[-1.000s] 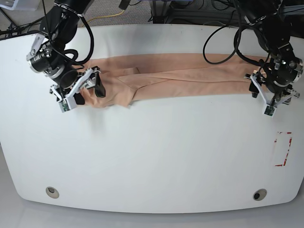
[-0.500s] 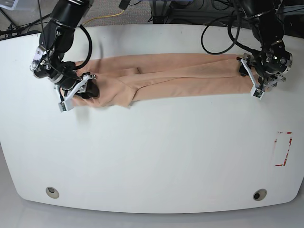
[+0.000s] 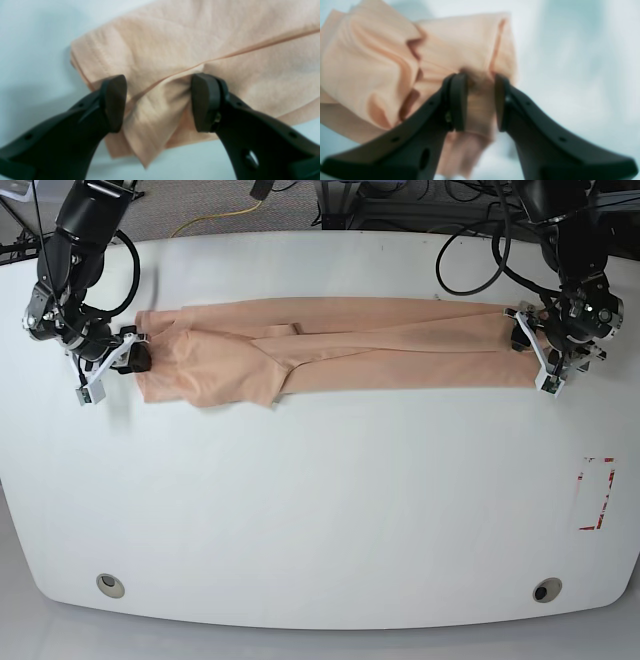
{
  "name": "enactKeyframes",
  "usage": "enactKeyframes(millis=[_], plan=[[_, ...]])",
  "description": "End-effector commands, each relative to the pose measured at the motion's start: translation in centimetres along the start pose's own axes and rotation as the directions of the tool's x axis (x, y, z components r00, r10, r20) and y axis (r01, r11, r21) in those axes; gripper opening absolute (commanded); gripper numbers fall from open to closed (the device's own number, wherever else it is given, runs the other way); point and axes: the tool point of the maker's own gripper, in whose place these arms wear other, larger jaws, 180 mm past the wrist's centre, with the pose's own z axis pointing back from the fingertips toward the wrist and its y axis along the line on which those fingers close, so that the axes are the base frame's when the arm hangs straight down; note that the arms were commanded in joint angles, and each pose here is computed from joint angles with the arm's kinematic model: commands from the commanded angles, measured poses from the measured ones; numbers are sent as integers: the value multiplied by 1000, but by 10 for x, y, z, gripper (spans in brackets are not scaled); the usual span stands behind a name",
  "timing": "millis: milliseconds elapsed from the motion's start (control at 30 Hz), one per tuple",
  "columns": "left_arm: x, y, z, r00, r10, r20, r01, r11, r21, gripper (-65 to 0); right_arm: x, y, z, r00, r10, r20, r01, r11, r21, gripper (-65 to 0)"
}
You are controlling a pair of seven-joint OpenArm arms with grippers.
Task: Fold the T-shirt properly
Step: 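Release the folded hem and reposition both grippers on the folded strip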
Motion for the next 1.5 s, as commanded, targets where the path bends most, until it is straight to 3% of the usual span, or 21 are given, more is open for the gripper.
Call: enactKeyframes(millis=[0,300,433,633,900,1100,1467], plan=[[17,22,17,999,-18,37,15,996,85,-267,29,-6,29,996,79,50,-77,996,-47,-472],[30,62,48,979,174,110,-189,973,136,-262,61,61,53,971,185,149,-191,981,26,-471],[25,69,55,960,247,129,-261,959,113,-256,53,94,34,975,169,142,-185,977,109,-471],[24,65,53,948,286,136,-293,955,36,-157,30,127,-2,978,199,58,-206,964,171,-474],[2,55,24,920,385,72,-377,921,-100,-156,17,146,-23,967,254,22,-253,950,181,-476],[-5,70,27,901,421,108,-414,907,-78,-157,18,146,-24,964,264,23,-263,947,182,-476],[-33,70,2,866,500,33,-492,860,-134,-157,17,147,-24,965,261,21,-260,948,185,-476]])
